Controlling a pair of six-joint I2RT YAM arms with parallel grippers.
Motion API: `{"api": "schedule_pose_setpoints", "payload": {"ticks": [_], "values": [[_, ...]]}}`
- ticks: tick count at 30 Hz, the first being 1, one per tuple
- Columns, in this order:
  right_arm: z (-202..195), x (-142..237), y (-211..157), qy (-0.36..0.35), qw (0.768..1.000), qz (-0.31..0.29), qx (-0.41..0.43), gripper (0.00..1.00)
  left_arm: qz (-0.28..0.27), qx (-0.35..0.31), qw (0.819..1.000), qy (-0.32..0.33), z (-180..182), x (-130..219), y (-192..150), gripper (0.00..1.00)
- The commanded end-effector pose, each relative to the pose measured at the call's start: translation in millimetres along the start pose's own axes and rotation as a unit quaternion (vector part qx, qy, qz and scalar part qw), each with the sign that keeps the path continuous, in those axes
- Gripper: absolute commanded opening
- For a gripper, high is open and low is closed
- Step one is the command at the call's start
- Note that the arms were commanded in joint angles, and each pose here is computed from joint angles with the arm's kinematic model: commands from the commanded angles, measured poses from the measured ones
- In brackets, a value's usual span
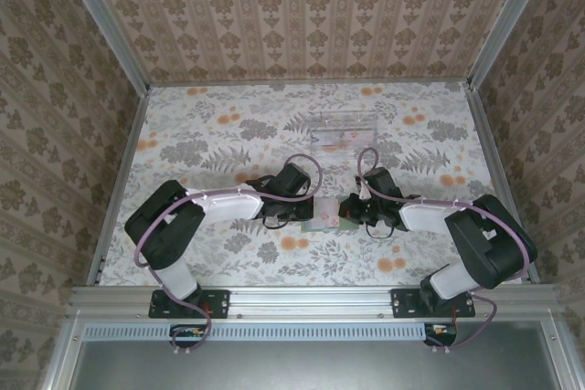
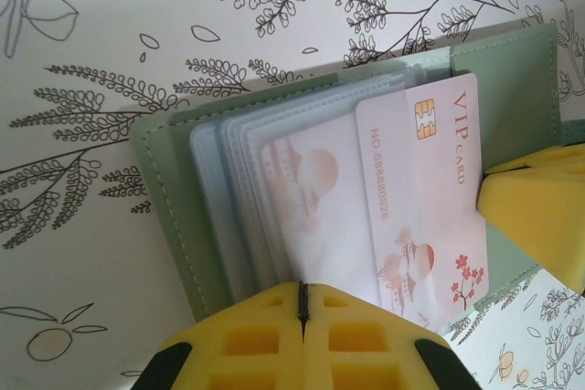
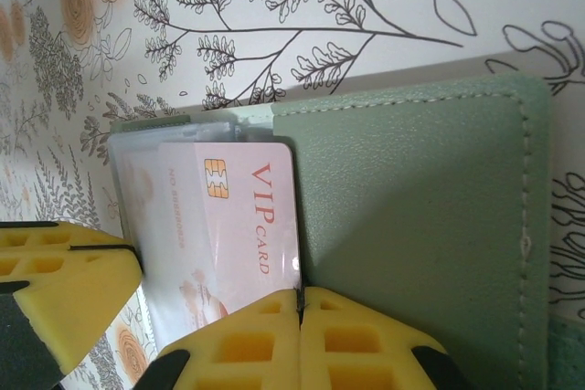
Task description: Take the credit cards out of the card holder
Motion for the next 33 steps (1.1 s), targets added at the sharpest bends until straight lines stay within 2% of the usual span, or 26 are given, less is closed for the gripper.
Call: {"api": "schedule_pose_setpoints", "payload": {"ticks": [1,3,5,12,24,29,33], "values": [[-5,-2,-6,-0.002,1.0,0.016,0.0,0.21,0.036,0.018,0.997,0.065,29,-13,-14,0.01],[-5,-5,-5,0.004,1.0,0.018,-0.001,0.28,0.038,0.016,0.997,0.064,28,-14,-14,0.0],[-5,-10,-4,0.011,1.0,0.019,-0.003,0.31,0.038,0.016,0.997,0.064,27,-15,-14,0.0],[-6,-27,-6,0.041,0.998,0.034,-0.021,0.29,0.042,0.013,0.997,0.065,27,-16,-16,0.0],[11,-31,-4,0.051,0.998,0.044,0.003,0.26,0.042,0.013,0.997,0.065,27,-17,-16,0.0],[16,-32,-4,0.059,0.997,0.046,0.011,0.2,0.042,0.014,0.997,0.065,27,-17,-16,0.0],[20,-31,-3,0.067,0.997,0.045,0.017,0.2,0.042,0.012,0.997,0.064,27,-17,-17,0.0]]}}
Point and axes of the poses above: each hand's point on the last joint's axis, 136 mm out from that joint toward the fingers, its own x axis back along the fingers, its own z axis along the line the jaws close on, y = z × x, the point moved 8 cm from there along x, back along the fingers, and after that the axes turned 13 degrees about x, right-handed, at the moved point
